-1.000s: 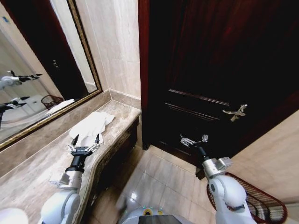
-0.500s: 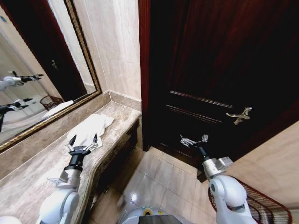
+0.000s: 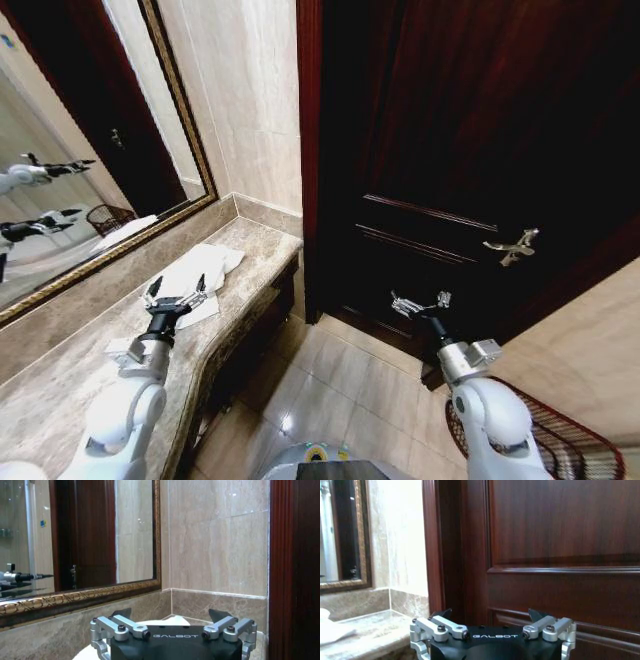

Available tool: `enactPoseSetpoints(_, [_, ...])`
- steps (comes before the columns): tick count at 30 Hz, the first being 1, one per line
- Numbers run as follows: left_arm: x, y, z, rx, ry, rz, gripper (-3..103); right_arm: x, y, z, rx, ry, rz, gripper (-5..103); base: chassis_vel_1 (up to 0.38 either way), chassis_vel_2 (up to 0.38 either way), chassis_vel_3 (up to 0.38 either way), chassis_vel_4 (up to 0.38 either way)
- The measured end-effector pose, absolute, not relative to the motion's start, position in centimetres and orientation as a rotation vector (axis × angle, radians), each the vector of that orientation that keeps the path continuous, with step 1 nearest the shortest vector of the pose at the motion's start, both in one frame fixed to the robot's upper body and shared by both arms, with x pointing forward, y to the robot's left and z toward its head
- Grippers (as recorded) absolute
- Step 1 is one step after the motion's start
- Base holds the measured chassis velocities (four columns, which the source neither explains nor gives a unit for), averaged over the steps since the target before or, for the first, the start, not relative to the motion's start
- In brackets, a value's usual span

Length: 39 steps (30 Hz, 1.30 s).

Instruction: Discard the used towel into the hamper.

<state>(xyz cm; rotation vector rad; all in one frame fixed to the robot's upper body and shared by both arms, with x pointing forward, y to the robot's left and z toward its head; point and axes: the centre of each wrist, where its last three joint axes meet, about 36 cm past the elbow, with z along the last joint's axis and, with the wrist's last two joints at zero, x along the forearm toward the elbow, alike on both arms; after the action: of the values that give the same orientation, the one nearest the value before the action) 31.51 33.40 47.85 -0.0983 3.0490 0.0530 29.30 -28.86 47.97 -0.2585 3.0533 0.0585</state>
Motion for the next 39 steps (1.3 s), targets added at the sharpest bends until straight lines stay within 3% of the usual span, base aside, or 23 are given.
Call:
enactPoseSetpoints(21, [33.4,35.3,48.7,-0.154,3.065,0.02,100,31.0,-30.0,49.6,-0.357,3.067,0.016,100,0.0,0.0,0.0,0.0])
enactPoseSetpoints(39, [38.0,36.3,49.7,-0.137,3.204,-0.012,100,30.9,-29.4,49.8,-0.371,3.056,0.025,100,0.0,0.0,0.0,0.0])
